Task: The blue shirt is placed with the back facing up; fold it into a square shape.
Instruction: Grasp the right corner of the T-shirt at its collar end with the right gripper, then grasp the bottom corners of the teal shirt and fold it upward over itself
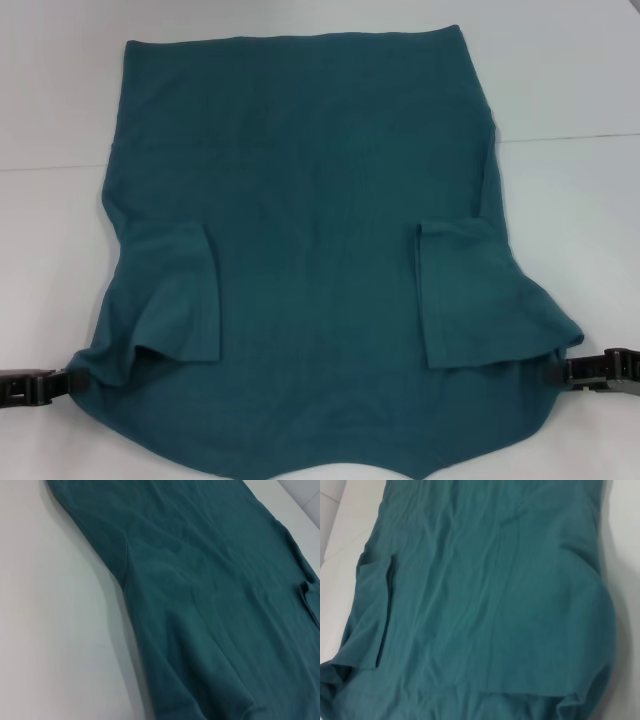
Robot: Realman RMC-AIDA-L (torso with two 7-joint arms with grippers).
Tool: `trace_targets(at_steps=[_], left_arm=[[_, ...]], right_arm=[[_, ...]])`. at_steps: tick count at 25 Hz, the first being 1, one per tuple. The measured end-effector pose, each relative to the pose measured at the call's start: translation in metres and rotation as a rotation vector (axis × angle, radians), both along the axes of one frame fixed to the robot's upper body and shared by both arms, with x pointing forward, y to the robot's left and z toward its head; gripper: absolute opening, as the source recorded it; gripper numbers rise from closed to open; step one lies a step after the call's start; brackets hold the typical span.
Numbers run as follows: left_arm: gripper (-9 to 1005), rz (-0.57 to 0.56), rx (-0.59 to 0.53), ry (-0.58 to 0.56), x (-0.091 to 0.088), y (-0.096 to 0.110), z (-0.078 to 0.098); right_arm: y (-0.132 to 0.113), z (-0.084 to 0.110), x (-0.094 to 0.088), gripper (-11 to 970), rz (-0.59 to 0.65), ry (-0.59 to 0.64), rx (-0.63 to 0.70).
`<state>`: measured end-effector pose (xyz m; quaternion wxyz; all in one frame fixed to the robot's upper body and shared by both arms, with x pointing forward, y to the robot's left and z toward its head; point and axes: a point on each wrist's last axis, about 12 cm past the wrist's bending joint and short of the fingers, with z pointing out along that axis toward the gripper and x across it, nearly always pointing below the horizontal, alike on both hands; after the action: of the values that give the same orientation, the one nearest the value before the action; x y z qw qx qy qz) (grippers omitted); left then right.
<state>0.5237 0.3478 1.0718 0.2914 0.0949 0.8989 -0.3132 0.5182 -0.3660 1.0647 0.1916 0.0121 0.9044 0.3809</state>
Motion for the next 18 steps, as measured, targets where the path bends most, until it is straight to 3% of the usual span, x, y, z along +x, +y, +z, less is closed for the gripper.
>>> trace_targets(at_steps=[2,12,18], left_arm=[[32,0.0,0.0,0.001,0.0,0.0,0.0],[32,0.002,-0.002,0.003,0.0,0.0,0.0],[32,0.009,-0.007,0.014,-0.001,0.003,0.002]], right_arm=[[-0.001,0.0,0.0,508,-0.006,0.0,-0.001],[-0.003,-0.002,-0.002,67,-0.013,-0.004,-0.01],[-0.009,-0.005,-0.011,36,-0.022,-0.021,-0.004]])
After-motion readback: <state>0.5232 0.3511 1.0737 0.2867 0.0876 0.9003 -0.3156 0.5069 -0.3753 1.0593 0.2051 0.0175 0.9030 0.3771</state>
